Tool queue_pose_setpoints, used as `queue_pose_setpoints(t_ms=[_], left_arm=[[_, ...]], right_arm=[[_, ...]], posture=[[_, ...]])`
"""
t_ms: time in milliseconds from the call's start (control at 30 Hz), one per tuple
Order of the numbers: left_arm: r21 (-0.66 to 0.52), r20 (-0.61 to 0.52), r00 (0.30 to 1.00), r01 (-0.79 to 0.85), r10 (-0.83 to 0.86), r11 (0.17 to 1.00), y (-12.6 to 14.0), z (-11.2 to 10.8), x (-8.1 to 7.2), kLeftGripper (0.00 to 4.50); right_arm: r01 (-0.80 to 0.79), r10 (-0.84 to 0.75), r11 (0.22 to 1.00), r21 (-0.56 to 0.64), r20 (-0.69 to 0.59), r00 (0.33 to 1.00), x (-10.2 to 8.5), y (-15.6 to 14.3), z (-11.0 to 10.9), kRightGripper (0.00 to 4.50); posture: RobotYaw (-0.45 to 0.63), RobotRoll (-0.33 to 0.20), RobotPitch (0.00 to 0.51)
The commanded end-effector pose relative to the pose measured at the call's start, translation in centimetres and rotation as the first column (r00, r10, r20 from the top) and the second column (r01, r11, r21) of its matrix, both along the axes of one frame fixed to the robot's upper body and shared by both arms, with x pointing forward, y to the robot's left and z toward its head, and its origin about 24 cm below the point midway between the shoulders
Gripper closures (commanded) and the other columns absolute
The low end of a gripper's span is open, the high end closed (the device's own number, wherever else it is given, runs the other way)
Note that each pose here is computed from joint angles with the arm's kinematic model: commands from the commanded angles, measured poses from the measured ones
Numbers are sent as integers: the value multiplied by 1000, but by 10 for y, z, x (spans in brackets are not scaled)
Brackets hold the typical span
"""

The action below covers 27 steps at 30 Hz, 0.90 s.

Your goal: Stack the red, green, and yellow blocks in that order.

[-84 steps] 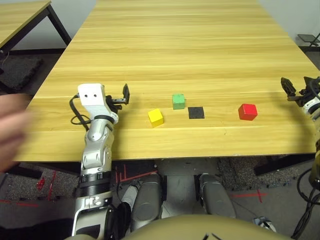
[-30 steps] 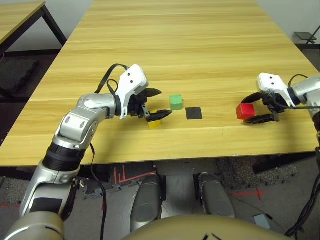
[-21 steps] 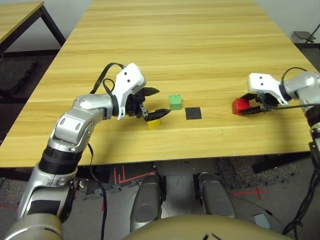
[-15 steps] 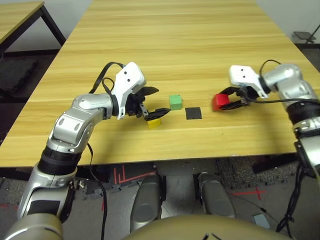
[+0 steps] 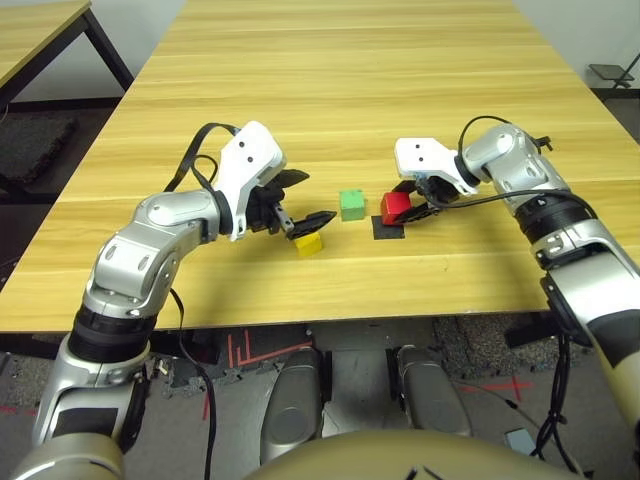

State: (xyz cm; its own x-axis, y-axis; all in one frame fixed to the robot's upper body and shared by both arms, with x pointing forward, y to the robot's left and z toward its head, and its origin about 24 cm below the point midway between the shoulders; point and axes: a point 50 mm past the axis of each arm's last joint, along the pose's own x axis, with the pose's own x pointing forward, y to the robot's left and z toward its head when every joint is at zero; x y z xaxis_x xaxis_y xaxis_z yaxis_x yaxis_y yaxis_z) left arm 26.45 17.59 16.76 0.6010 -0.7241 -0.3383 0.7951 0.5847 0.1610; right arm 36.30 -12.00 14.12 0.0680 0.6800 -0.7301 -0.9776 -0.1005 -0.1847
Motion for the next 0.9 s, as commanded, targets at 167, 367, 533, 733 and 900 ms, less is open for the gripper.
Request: queue_pose_setpoints(t_ms=[167,367,533,733,900], left_arm=[[-10,-12,1000,-27,27,1000,0,-3,-7,0],[-11,-12,999,-39,38,999,2,-3,-7,0],[-6,-17,999,-39,39,999,1,-3,-6,0],[4,-11,1000,-12,12,1000,-1,-1,-3,0],[50,9,997,78,-78,996,-9,3,13,0]], right_arm=[[-37,37,998,-47,8,999,1,7,1,2455],[-41,41,997,-69,-4,999,-1,4,-2,2455],[-50,49,995,-82,-9,999,-3,2,-5,2455],[-59,57,997,-43,-48,997,-7,3,-4,755],[-42,42,999,0,-32,999,-7,-17,21,14]], posture=[[478,-218,96],[480,-220,103],[478,-217,105],[452,-194,98],[408,-177,85]])
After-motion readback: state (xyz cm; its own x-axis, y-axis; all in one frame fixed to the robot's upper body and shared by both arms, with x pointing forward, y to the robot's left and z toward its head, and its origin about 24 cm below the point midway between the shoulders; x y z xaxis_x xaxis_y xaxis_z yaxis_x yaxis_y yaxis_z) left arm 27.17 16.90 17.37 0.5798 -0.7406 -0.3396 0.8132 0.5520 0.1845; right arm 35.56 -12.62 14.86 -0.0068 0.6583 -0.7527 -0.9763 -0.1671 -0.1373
